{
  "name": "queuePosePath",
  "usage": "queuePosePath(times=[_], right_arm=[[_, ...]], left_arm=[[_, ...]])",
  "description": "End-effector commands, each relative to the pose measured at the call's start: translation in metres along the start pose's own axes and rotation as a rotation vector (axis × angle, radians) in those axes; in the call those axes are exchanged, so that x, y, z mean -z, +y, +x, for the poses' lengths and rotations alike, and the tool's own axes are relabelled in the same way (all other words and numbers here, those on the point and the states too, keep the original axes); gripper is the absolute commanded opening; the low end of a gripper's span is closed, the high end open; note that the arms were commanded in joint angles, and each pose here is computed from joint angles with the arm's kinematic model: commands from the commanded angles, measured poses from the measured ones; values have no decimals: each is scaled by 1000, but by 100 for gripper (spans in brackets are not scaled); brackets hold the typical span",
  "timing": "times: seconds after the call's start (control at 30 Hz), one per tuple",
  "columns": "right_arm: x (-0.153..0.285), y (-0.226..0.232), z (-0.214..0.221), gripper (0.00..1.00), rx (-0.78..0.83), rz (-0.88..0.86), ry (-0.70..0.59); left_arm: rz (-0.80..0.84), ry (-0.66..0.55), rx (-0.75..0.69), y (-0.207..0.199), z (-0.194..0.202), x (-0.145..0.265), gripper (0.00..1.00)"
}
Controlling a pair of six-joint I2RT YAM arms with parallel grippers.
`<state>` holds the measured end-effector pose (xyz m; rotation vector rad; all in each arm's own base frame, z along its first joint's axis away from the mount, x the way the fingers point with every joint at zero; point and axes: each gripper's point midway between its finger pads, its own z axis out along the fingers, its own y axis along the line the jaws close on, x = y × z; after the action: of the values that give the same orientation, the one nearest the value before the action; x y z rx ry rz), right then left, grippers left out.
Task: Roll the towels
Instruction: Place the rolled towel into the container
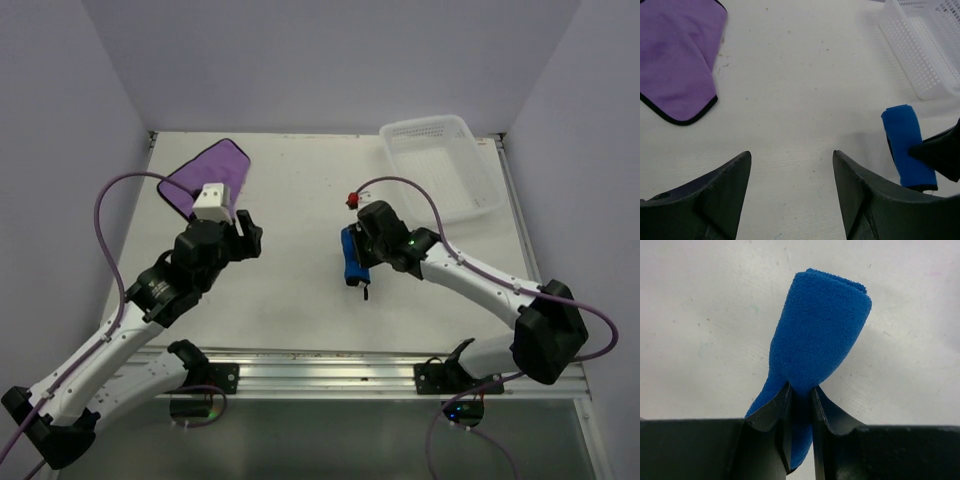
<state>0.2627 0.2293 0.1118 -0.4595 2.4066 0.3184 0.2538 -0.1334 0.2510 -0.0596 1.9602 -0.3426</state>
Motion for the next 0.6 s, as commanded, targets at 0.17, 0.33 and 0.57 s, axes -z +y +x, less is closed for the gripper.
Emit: queuePosePath(times=[0.17,0.33,0.57], right_arm=[[31,-26,-110,0,52,-38,-145],[34,-64,-161,0,68,-3,-175],[33,-127,-222,0,-18,-48,-249]], left_arm=[[-105,-62,-100,25,-11,3,73],[-149,-49,-127,33,-5,-3,74],[-167,-39,-136,38,2,-10,76]])
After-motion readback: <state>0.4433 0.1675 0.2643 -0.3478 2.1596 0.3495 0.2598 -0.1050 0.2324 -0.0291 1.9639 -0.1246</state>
